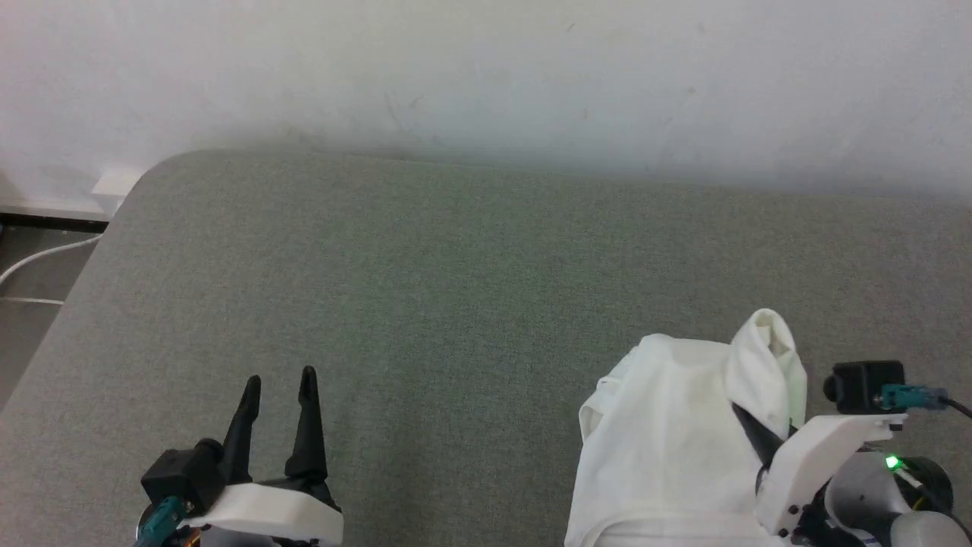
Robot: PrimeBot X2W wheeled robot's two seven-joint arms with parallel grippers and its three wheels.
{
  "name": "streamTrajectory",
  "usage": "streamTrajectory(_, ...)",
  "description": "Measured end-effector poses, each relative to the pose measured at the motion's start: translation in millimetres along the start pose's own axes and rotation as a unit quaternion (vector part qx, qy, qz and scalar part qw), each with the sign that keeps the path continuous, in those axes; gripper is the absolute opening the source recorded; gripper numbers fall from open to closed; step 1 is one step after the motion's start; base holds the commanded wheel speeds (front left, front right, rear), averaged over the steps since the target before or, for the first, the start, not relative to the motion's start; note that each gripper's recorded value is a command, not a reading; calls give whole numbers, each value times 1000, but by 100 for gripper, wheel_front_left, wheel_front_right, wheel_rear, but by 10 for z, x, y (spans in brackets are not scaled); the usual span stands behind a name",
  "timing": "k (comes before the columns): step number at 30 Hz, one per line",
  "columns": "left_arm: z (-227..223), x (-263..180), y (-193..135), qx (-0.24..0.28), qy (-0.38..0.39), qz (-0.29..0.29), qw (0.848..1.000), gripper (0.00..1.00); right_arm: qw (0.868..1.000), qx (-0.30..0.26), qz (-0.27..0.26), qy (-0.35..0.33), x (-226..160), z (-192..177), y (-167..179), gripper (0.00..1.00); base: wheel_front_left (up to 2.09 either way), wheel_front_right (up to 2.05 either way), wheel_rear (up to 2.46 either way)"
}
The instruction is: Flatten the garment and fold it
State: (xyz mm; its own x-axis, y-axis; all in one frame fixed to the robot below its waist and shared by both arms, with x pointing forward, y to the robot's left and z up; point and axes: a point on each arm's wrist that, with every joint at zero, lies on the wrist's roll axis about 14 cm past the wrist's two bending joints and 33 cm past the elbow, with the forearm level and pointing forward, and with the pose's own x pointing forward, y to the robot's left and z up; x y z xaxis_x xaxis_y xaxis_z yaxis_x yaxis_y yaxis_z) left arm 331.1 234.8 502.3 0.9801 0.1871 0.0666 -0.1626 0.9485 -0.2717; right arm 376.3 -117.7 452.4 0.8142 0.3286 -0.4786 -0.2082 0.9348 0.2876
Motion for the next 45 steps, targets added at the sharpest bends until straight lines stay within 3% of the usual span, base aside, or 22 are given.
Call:
streamTrajectory(9, 18, -80, 123, 1, -2, 20, 1000, 100, 997, -24, 63, 42, 215, -247, 488, 0, 0, 0, 0)
streamTrajectory(18, -5, -143, 231, 3, 3, 38, 999, 100, 995, -16, 85, 41, 407, -335, 624, 0, 0, 0, 0)
streamTrajectory(19, -12, -147, 237, 3, 5, 39, 999, 100, 995, -13, 86, 41, 429, -339, 629, 40, 0, 0, 0)
streamTrajectory(20, -24, -155, 251, 4, 7, 41, 999, 100, 995, -14, 90, 40, 460, -351, 658, 100, 0, 0, 0)
streamTrajectory(35, 4, -129, 164, -5, 0, 27, 1000, 100, 980, -63, 187, 28, 219, -255, 1361, 100, 0, 0, 0)
streamTrajectory(40, -7, -113, 66, -13, 0, 12, 1000, 100, 978, -75, 192, -28, 101, 91, 1428, 100, 0, 0, 0)
streamTrajectory(45, 17, -57, -55, -16, -4, -7, 1000, 100, 970, -135, 131, -155, 35, 870, 1197, 100, 0, 0, 0)
